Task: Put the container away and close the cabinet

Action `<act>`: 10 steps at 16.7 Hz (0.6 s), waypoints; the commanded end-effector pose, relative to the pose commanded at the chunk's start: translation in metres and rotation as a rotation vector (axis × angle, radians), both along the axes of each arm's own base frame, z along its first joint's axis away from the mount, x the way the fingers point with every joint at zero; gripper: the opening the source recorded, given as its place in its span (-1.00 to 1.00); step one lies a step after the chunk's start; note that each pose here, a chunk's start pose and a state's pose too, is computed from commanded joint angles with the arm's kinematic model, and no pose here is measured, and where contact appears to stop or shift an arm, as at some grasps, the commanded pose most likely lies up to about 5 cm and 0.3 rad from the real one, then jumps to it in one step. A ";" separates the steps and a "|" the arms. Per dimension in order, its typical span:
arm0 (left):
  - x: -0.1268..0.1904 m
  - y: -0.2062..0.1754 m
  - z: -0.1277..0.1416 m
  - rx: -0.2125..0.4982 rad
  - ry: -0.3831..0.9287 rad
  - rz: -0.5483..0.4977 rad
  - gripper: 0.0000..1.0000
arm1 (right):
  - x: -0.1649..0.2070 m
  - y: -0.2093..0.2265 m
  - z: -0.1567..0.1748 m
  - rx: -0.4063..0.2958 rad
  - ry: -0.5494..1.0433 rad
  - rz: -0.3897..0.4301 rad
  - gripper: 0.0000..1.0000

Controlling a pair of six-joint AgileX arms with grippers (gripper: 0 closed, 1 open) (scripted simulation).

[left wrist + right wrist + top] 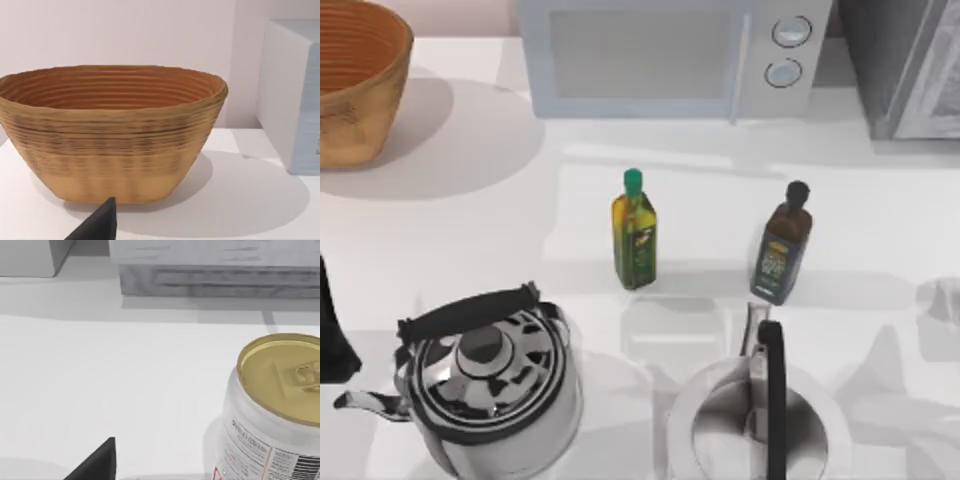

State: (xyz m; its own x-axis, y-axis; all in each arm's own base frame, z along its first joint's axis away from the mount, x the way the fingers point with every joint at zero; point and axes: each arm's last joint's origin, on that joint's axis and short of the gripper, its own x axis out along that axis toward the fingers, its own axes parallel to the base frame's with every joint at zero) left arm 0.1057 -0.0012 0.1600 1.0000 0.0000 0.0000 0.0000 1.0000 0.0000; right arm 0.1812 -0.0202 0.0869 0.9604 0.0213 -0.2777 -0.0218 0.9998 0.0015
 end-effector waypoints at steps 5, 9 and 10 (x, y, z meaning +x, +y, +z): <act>0.000 0.000 0.000 0.000 0.000 0.000 1.00 | 0.002 -0.007 -0.020 0.001 0.017 -0.028 1.00; 0.000 0.000 0.000 0.000 0.000 0.000 1.00 | 0.003 -0.009 -0.023 -0.001 0.013 -0.032 1.00; 0.000 0.000 0.000 0.000 0.000 0.000 1.00 | 0.003 -0.009 -0.023 -0.001 0.013 -0.032 1.00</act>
